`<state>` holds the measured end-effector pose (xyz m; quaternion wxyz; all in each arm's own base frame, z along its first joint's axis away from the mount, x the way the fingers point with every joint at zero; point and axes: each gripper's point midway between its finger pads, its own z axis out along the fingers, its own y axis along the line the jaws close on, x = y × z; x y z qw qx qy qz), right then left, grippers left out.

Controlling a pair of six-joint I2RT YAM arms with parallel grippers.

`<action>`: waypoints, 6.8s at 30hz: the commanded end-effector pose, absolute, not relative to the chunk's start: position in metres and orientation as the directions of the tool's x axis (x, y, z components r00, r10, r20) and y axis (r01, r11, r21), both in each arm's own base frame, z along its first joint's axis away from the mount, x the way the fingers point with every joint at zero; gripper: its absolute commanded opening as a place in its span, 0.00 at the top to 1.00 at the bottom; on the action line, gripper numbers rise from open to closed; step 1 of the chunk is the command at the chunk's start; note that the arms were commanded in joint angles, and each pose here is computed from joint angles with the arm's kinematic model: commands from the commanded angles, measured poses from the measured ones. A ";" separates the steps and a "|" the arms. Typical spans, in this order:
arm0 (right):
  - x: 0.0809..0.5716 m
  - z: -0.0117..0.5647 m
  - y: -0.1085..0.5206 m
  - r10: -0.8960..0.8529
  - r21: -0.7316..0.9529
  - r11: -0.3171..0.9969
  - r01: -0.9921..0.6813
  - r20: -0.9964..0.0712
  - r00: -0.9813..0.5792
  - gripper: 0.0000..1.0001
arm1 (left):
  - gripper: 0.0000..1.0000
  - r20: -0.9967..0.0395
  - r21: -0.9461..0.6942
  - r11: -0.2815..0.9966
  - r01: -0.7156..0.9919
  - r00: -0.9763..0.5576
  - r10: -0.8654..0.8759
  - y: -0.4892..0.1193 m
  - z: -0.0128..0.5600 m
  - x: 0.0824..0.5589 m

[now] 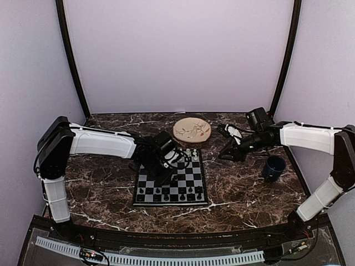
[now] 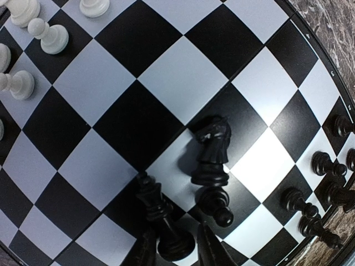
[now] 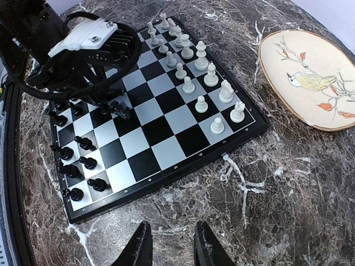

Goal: Set up the chess pieces on the board
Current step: Pick up the king from the chessboard, then pass from the left arm to the right, then place the king on d8.

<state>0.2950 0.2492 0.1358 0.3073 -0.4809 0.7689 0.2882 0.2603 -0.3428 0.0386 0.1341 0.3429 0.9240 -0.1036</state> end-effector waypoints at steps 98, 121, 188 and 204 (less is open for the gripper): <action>0.226 0.195 0.409 -0.575 0.708 -0.057 -0.704 -0.599 -0.557 0.69 | 0.92 -0.855 -0.120 0.368 0.922 -0.285 0.434 -0.376 0.186 0.232; 0.236 0.214 0.406 -0.581 0.543 -0.016 -0.839 -0.688 -0.435 1.00 | 0.50 -0.896 -0.088 0.479 0.873 -0.280 0.346 -0.358 0.234 0.244; 0.172 0.061 0.430 -0.911 -0.096 -0.181 -0.979 -0.358 0.203 0.87 | 0.13 -0.903 -0.004 0.896 0.443 -0.386 0.187 -0.205 0.239 0.356; 0.201 0.160 0.405 -0.836 -0.085 -0.035 -0.996 -0.543 0.075 0.69 | 0.25 -0.854 -0.020 0.863 0.505 -0.457 0.248 -0.219 0.217 0.356</action>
